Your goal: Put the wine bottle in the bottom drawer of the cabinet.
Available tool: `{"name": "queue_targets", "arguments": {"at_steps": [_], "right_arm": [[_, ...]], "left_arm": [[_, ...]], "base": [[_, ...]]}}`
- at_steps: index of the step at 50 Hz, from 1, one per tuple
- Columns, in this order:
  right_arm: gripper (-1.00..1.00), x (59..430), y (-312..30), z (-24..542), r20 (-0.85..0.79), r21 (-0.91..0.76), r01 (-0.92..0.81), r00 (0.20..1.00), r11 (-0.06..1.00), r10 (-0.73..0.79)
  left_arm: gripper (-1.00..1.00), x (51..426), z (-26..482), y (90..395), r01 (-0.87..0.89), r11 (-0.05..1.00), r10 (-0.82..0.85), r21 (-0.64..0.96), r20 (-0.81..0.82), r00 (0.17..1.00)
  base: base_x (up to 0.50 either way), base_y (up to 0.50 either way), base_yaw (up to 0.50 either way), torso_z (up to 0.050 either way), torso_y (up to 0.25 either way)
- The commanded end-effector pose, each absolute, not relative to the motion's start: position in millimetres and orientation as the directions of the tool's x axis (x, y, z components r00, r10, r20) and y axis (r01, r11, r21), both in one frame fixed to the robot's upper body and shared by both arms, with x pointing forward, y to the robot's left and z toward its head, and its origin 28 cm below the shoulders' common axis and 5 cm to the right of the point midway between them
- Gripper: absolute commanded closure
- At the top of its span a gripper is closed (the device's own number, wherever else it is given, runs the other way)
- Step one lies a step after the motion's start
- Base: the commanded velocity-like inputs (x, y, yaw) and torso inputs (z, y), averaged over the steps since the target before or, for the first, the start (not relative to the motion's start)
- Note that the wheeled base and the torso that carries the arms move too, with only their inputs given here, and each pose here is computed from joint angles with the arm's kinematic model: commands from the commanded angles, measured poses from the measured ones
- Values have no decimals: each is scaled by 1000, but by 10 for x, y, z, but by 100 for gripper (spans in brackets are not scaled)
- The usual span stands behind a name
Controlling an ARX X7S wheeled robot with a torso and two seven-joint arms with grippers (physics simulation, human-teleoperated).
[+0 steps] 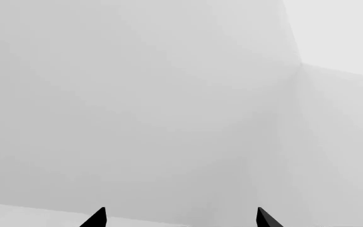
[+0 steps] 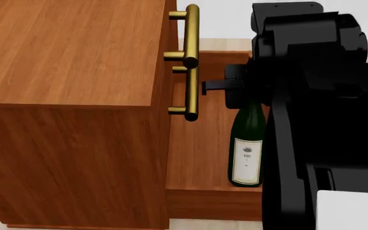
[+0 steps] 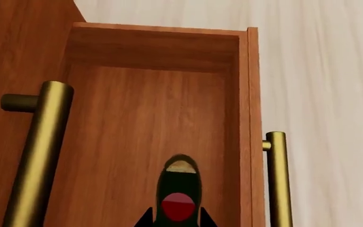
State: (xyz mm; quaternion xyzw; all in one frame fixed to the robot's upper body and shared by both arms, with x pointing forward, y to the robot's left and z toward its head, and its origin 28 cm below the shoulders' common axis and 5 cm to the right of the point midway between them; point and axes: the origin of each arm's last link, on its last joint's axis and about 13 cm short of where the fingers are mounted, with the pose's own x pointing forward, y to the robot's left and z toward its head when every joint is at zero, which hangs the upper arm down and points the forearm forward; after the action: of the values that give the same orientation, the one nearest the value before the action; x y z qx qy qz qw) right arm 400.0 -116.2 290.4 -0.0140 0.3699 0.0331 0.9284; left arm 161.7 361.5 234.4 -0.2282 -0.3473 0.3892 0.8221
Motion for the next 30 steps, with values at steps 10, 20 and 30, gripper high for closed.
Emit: {"name": "queue_targets", "arguments": {"at_steps": [10,20,30], "right_arm": [[100,4019,-1196,2827,-682,-21,-68,730,997,36],[100,4019,-1196,2827,-682,-21,-68,730,997,36],[100,4019,-1196,2827,-682,-21,-68,730,997,36]], "left_arm": [[-100,1628,2290,3620,-492,590,801,-640,385,459],[-100,1628,2290,3620,-492,590,801,-640,385,459],[-100,1628,2290,3620,-492,590,801,-640,385,459]], "base": [[0,0,0,0,0],[0,0,0,0,-2],[0,0,0,0,0]]}}
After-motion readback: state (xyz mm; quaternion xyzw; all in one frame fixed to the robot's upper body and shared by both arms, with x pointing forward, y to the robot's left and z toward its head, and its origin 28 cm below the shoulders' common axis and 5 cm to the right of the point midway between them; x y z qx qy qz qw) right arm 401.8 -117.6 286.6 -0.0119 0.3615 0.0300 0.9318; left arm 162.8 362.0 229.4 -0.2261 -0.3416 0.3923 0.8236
